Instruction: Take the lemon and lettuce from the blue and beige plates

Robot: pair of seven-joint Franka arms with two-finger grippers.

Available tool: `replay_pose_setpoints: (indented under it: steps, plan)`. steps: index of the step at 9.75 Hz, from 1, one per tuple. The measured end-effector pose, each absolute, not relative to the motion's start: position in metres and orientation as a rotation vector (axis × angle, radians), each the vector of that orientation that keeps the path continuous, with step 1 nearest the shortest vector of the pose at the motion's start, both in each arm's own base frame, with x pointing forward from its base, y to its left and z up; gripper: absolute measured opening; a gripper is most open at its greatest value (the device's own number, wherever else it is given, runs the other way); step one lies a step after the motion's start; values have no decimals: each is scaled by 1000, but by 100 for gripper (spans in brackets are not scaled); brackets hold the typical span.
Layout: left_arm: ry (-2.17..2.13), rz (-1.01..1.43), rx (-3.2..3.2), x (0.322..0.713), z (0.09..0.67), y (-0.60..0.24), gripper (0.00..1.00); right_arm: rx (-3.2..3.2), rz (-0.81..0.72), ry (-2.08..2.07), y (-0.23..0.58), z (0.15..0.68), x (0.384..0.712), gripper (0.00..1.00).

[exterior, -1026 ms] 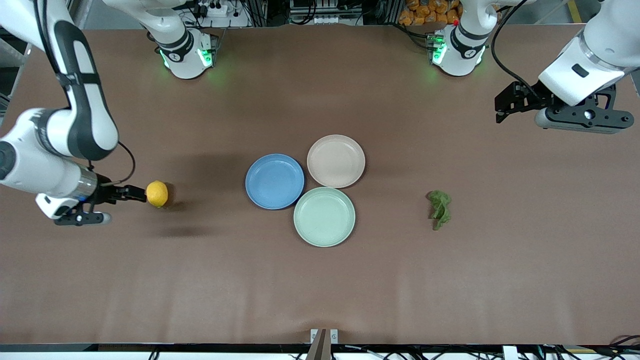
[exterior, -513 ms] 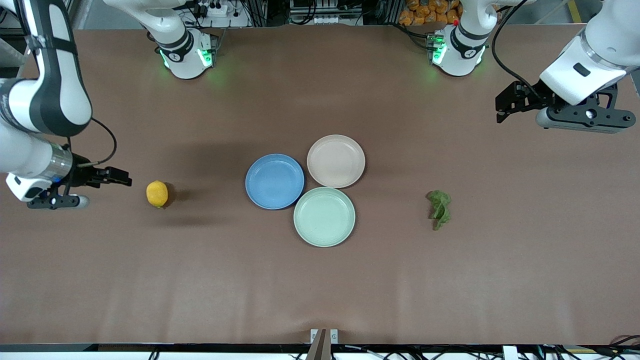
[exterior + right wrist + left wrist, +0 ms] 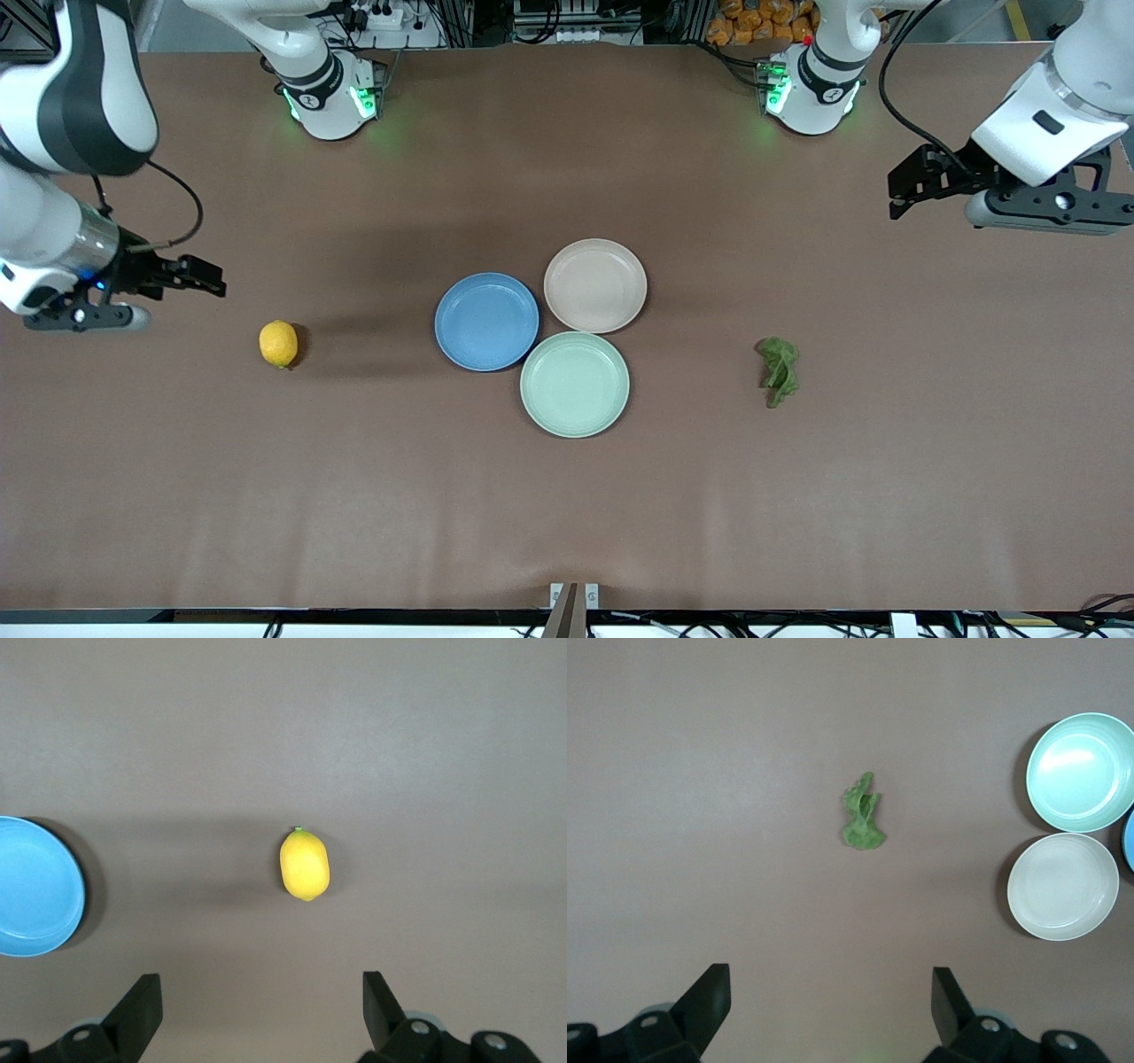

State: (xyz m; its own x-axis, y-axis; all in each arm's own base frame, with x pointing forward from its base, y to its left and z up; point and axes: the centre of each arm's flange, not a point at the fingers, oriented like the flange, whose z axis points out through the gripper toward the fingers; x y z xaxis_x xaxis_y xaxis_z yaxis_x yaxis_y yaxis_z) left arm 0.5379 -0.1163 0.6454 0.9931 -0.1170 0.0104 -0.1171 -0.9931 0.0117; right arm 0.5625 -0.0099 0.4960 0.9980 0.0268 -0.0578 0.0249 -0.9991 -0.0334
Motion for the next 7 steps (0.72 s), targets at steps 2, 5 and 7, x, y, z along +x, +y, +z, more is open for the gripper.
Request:
replay_pose_setpoints:
  steps: [2,5,7]
  plan:
    - [-178,28,3124,536,650,-114,100,-3112,14,-48,-10,531,551,100]
    - [-175,44,3123,534,655,-113,100,-3116,-96,-64,-9,597,546,100]
    - [-175,44,3123,534,655,-113,100,-3117,-128,-71,-8,625,545,100]
